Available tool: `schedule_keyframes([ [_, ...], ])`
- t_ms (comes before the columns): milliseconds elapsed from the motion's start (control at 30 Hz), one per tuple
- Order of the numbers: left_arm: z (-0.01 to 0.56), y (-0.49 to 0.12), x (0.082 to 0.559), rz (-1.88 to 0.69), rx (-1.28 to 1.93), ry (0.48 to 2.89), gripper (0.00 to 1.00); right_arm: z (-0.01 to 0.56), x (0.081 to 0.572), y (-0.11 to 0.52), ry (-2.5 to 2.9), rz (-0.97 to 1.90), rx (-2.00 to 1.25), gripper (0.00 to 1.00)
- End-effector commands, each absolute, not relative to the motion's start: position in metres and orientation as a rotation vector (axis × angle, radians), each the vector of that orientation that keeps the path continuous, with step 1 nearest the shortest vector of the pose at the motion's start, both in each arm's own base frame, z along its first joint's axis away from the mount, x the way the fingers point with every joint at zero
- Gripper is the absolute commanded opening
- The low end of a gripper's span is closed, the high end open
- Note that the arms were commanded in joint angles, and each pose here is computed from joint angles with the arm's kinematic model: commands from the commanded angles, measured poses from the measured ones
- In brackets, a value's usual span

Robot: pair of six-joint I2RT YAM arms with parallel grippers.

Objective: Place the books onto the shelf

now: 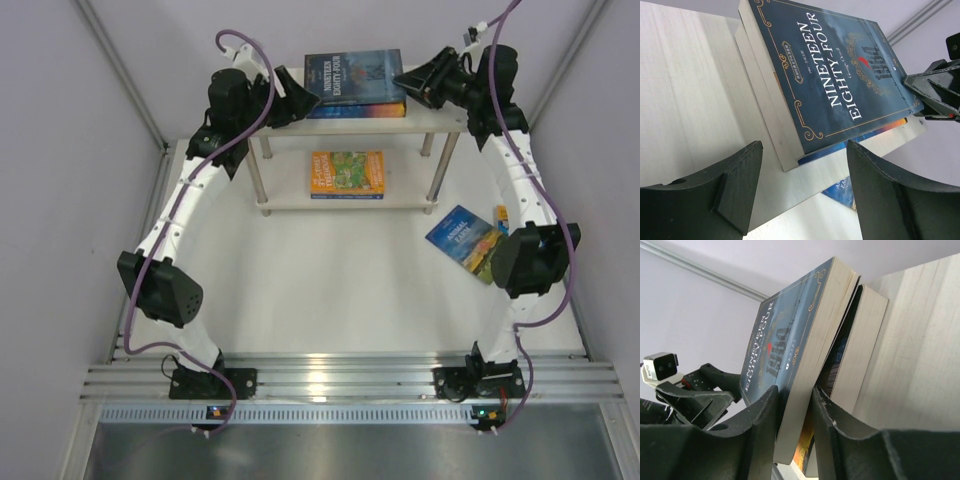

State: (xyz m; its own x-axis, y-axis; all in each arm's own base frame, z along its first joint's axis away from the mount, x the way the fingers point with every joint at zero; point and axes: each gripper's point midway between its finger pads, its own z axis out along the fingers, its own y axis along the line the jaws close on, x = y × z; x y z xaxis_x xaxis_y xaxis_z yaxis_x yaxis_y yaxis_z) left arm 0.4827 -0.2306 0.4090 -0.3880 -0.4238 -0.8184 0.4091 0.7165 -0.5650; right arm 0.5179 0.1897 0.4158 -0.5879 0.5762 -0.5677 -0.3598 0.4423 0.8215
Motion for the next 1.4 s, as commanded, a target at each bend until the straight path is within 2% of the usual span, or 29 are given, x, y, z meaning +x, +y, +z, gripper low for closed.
schedule_keyframes([
  [0,0.448,-0.228,0.480,-0.920,0.013,1.639,0.73,0.470,0.498,0.181,1.660,1.257,0.104,0.31],
  [133,0.453,-0.226,0.479,-0.919,0.011,1.626,0.73,0.473,0.495,0.181,1.656,1.256,0.103,0.22],
  [300,0.458,-0.226,0.476,-0.924,0.011,1.612,0.73,0.475,0.493,0.177,1.648,1.238,0.118,0.02],
  [567,0.467,-0.226,0.472,-0.942,0.013,1.590,0.73,0.472,0.490,0.173,1.651,1.225,0.122,0.00],
  [633,0.464,-0.227,0.473,-0.943,0.014,1.598,0.73,0.472,0.489,0.174,1.653,1.228,0.116,0.07],
  [700,0.461,-0.228,0.473,-0.946,0.013,1.608,0.73,0.471,0.489,0.174,1.657,1.233,0.117,0.25],
  [800,0.456,-0.227,0.474,-0.945,0.008,1.618,0.73,0.465,0.490,0.175,1.672,1.234,0.120,0.38],
  [1000,0.452,-0.226,0.473,-0.937,0.004,1.624,0.73,0.464,0.491,0.168,1.673,1.210,0.130,0.45],
  [1267,0.451,-0.224,0.473,-0.918,0.005,1.630,0.73,0.461,0.493,0.163,1.681,1.195,0.148,0.45],
  [1367,0.451,-0.222,0.473,-0.917,0.004,1.632,0.73,0.463,0.492,0.161,1.673,1.185,0.154,0.42],
])
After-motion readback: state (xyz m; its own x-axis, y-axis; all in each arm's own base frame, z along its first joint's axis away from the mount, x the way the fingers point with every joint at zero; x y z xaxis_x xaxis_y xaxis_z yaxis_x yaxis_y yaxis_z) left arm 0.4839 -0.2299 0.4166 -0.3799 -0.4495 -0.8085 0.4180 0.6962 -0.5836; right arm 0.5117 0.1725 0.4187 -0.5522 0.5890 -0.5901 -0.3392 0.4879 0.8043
